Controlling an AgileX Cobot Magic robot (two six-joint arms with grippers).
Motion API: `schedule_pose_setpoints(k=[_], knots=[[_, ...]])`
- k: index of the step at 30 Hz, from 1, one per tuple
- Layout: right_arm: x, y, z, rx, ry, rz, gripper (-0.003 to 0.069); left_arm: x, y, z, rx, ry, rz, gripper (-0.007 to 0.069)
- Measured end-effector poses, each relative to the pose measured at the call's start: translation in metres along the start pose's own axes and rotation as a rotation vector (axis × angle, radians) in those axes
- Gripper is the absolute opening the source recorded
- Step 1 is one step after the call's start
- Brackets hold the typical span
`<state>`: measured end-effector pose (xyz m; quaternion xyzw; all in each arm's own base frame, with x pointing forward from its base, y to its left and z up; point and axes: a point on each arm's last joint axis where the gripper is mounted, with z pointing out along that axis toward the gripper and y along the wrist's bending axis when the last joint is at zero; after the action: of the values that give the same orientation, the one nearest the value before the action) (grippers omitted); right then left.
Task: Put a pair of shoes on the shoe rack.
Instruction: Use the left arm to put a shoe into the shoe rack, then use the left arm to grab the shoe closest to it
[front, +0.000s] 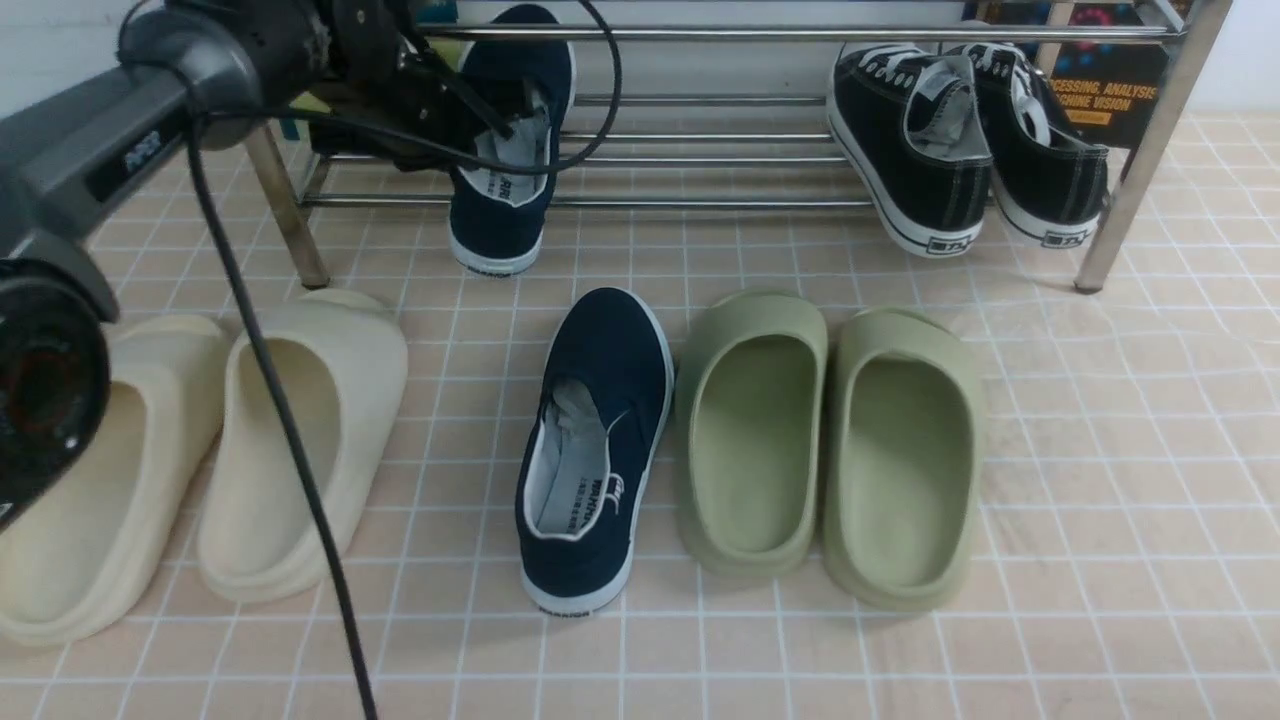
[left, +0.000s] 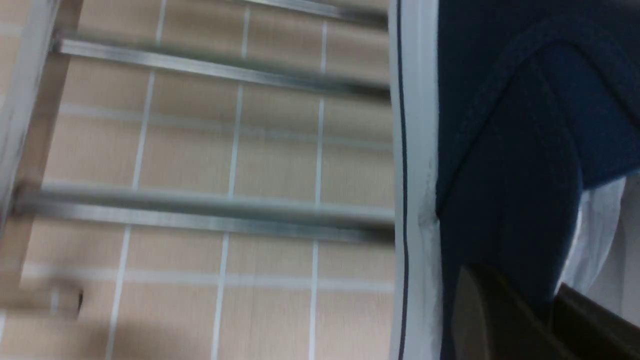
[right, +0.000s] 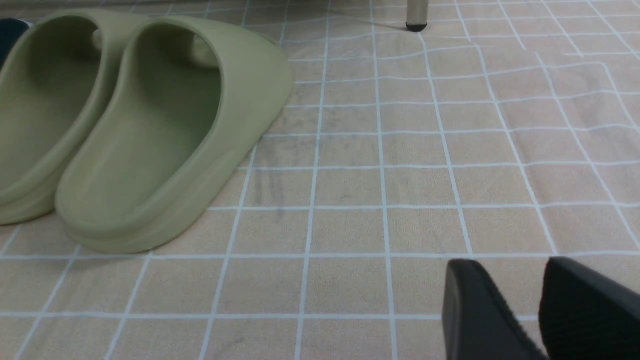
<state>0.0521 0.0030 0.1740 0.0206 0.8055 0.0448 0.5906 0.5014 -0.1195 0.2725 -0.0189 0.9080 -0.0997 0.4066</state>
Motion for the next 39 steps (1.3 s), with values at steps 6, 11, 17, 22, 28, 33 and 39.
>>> schedule_pose_setpoints(k=[6,11,17,22,28,33,39], knots=[[0.0,0.0,0.0,0.0,0.0,0.0,0.0239,0.0,0.006,0.023,-0.041,-0.015,-0.01,0.0084],[0.0,0.0,0.0,0.0,0.0,0.0,0.0239,-0.008,0.005,0.02,-0.038,-0.07,-0.018,0.0254],[0.0,0.0,0.0,0.0,0.0,0.0,0.0239,-0.021,-0.01,-0.034,-0.068,0.01,0.067,0.0423],[0.0,0.0,0.0,0.0,0.0,0.0,0.0239,-0.017,-0.033,-0.1,-0.077,0.17,0.246,0.045],[0.0,0.0,0.0,0.0,0.0,0.0,0.0239,0.047,-0.052,-0.092,-0.065,0.487,0.372,0.044],[0.0,0.0,0.0,0.0,0.0,0.0,0.0239,0.107,-0.057,-0.068,-0.058,0.657,0.43,0.043],[0.0,0.0,0.0,0.0,0.0,0.0,0.0239,0.148,-0.069,-0.057,-0.005,0.64,0.432,0.0415]])
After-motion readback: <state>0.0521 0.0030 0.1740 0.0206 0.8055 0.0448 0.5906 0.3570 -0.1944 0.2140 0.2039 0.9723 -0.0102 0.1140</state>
